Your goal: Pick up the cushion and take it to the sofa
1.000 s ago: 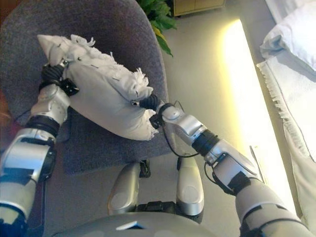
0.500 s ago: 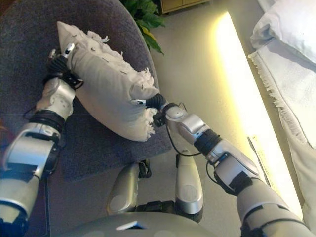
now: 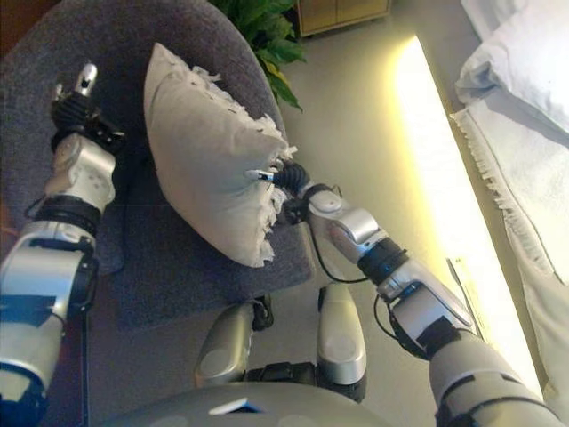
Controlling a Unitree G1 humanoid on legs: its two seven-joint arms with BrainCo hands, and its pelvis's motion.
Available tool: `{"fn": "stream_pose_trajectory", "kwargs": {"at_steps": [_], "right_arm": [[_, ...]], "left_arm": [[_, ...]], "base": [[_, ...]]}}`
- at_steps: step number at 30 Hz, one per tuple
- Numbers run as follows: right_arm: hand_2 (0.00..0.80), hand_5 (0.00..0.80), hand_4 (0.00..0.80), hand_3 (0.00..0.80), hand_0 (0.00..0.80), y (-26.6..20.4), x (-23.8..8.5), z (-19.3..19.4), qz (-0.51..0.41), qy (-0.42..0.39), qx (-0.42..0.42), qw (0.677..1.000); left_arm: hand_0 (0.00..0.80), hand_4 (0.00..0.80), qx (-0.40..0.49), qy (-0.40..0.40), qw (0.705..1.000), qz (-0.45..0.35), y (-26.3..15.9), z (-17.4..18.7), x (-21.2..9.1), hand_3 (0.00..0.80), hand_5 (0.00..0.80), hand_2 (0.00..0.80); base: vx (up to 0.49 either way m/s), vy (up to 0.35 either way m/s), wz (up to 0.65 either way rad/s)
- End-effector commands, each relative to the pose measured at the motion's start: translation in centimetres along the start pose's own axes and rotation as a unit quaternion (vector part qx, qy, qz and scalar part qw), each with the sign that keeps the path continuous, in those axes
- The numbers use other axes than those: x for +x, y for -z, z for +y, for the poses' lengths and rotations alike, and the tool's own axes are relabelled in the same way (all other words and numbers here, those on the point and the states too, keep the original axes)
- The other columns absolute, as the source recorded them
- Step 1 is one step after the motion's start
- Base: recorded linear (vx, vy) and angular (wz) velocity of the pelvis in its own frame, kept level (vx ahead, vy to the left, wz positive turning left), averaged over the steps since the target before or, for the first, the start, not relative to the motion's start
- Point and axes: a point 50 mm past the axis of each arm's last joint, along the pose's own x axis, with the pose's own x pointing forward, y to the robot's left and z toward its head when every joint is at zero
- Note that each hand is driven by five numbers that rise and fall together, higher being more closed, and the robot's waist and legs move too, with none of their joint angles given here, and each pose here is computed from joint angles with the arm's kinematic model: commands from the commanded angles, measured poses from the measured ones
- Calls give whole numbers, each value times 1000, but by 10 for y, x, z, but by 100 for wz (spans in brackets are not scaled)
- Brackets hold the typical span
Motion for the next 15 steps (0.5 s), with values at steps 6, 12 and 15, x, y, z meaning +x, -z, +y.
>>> {"fn": "stream_pose_trajectory", "kwargs": {"at_steps": [6, 12, 15], "right_arm": [[0, 0, 0, 0, 0, 1, -26, -30, -94, 13, 54, 994], [0, 0, 0, 0, 0, 4, -31, -42, -120, 44, 79, 989], [0, 0, 0, 0, 0, 11, -39, -50, -129, 64, 85, 986]], "left_arm": [[0, 0, -9, 56, 994, -95, -30, 19, -9, 0, 0, 0], [0, 0, -29, 87, 991, -102, -35, 16, -13, 0, 0, 0], [0, 0, -12, 131, 987, -90, -25, 17, -20, 0, 0, 0]], "base": [[40, 2, 13], [38, -17, 5], [-16, -26, 3]]}}
